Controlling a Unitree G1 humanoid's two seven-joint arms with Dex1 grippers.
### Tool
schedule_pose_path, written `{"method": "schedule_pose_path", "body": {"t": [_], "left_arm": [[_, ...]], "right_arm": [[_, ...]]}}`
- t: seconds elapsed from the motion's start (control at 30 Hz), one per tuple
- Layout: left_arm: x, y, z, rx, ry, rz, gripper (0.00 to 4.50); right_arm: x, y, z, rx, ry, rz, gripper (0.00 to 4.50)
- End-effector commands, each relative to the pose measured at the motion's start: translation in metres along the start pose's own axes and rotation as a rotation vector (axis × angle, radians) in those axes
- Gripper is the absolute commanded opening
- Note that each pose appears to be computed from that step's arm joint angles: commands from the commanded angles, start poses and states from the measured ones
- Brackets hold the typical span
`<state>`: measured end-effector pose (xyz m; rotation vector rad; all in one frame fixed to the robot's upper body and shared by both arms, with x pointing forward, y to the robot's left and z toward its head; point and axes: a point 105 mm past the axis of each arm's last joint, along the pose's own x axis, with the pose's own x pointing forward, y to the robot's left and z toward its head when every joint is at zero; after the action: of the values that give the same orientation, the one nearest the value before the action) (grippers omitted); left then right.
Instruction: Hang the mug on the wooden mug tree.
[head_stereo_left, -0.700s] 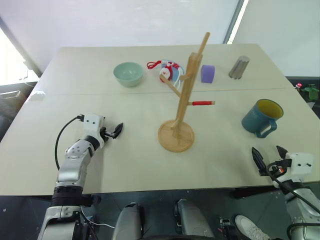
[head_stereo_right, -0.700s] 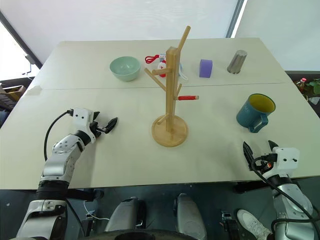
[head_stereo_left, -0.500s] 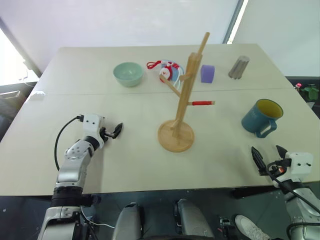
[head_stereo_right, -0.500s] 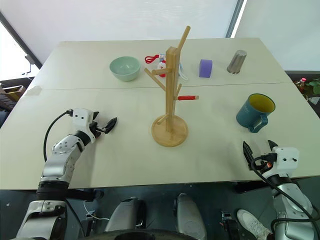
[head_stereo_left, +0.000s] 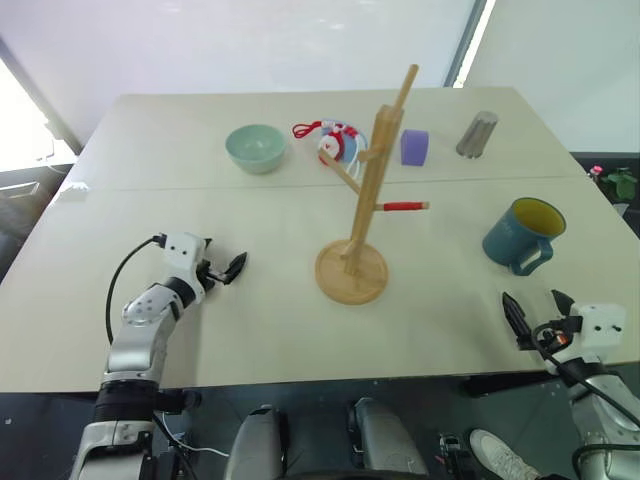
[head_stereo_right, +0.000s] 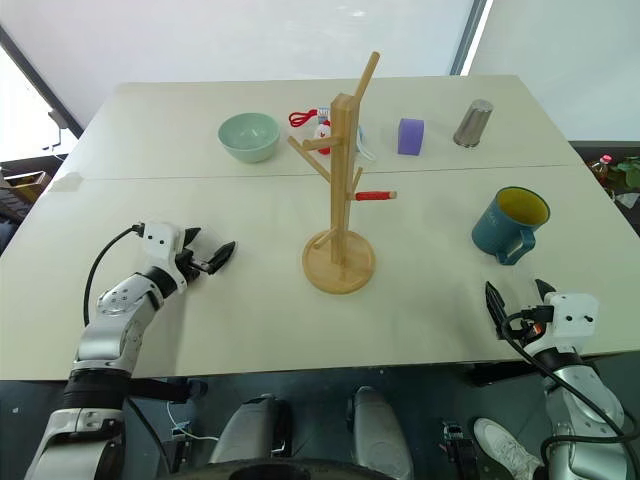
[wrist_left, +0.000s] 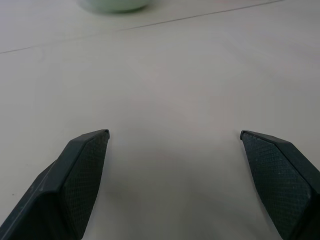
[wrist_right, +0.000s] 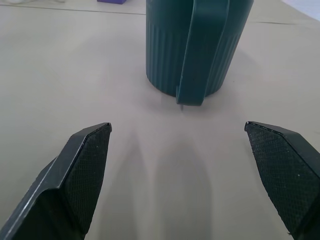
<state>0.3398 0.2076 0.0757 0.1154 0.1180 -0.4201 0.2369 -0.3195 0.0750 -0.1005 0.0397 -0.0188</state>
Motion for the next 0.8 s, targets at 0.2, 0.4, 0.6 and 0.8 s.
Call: {"method": "schedule_pose_path", "body": {"t": [0.2,0.4,0.6,0.8], "left_arm": [[-0.048,-0.085,0.014,0.021,-0.072,-0.570,4.50],[-0.062,-0.120,0.019,0.064,-0.023,-0.817,4.50],[-0.056,-0.151,0.042,0.108,-0.103,-0.944,4.50],[-0.052,-0.155,0.048,0.117,-0.145,-0.954,4.50]], "right_arm": [[-0.002,0.010,0.016,-0.009,-0.043,0.096,1.92],[0.001,0.024,0.020,-0.045,-0.050,0.152,0.07],[0.020,0.017,0.030,-0.063,-0.093,0.089,0.07],[0.033,-0.004,0.026,-0.051,-0.097,-0.026,0.07]]}}
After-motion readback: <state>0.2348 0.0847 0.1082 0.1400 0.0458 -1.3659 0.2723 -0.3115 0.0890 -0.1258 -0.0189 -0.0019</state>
